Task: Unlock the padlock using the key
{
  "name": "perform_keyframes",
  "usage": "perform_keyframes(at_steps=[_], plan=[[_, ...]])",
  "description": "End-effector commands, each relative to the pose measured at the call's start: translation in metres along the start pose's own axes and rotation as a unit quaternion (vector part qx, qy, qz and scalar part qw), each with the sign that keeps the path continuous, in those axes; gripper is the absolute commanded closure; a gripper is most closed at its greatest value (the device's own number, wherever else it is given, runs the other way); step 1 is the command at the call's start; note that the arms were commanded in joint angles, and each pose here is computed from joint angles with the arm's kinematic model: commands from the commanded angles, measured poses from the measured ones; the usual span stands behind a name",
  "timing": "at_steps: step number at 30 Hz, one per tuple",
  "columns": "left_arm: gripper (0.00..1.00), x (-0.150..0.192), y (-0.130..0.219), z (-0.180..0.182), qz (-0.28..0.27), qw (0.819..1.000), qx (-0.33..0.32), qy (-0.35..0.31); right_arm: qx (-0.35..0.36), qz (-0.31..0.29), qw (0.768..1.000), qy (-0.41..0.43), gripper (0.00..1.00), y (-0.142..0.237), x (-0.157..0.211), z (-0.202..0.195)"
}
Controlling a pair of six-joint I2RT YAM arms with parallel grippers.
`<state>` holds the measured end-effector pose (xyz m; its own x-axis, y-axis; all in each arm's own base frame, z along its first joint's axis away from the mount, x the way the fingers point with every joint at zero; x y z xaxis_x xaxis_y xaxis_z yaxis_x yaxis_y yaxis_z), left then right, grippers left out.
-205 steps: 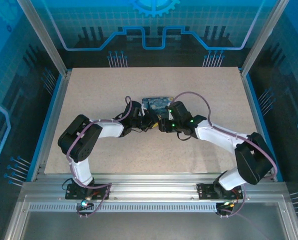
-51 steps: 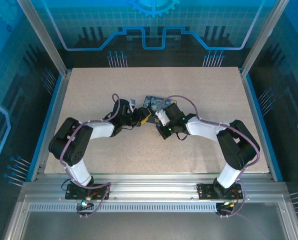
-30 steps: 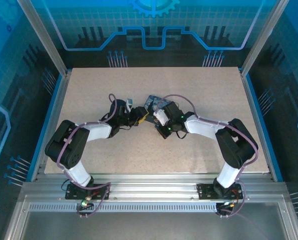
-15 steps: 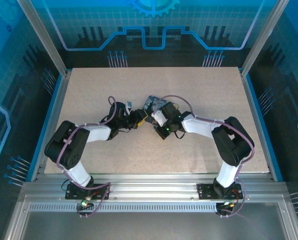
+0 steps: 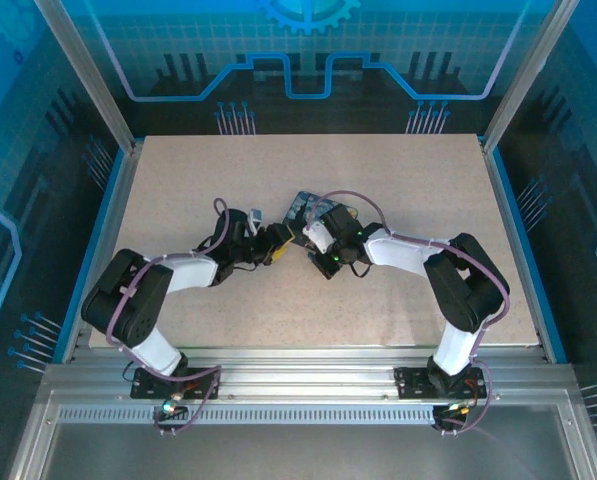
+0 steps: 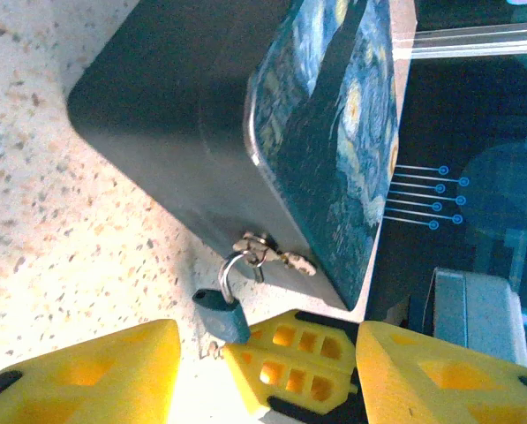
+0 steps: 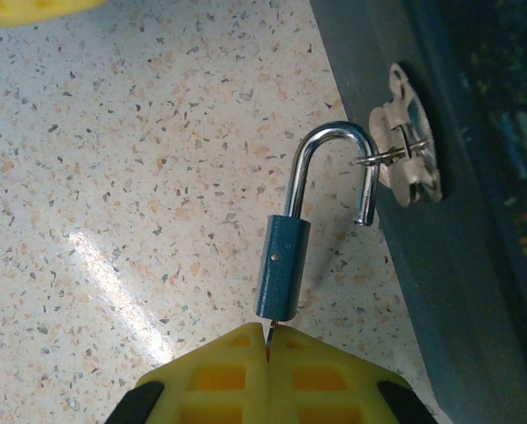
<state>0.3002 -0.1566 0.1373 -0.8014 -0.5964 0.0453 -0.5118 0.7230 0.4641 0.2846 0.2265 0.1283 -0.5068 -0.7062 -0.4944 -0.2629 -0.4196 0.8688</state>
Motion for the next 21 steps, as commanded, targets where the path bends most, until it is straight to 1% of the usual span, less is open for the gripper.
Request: perform_keyframes(at_steps=[1,9,21], plan=[[0.44,0.006,0.010,0.005,0.017,1.000,-0.020,0.002,0.001,-0.014,1.000,0.022,1.00,0.007,-0.009,0.004],[0.44,0.015,0.024,0.008,0.035,0.997,-0.072,-0.016,0.003,-0.010,0.999,0.036,1.00,0.007,-0.010,0.004],[0.43,0.025,0.029,0.016,0.063,0.991,-0.112,-0.028,0.008,-0.013,0.998,0.060,1.00,0.005,-0.015,0.007]])
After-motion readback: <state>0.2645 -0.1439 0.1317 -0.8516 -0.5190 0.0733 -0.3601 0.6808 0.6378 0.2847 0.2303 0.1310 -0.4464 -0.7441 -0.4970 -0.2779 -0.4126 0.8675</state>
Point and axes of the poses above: each hand's point on the last joint's axis, 136 mm out from that joint toward the fingers, its own y axis back along the fingers, its own z axis along the line the jaws close on, x = y × z, the point moved 10 cm from there along y, back along the fingers, and after that the axes turned 8 degrees about y, right-handed, at the moved point
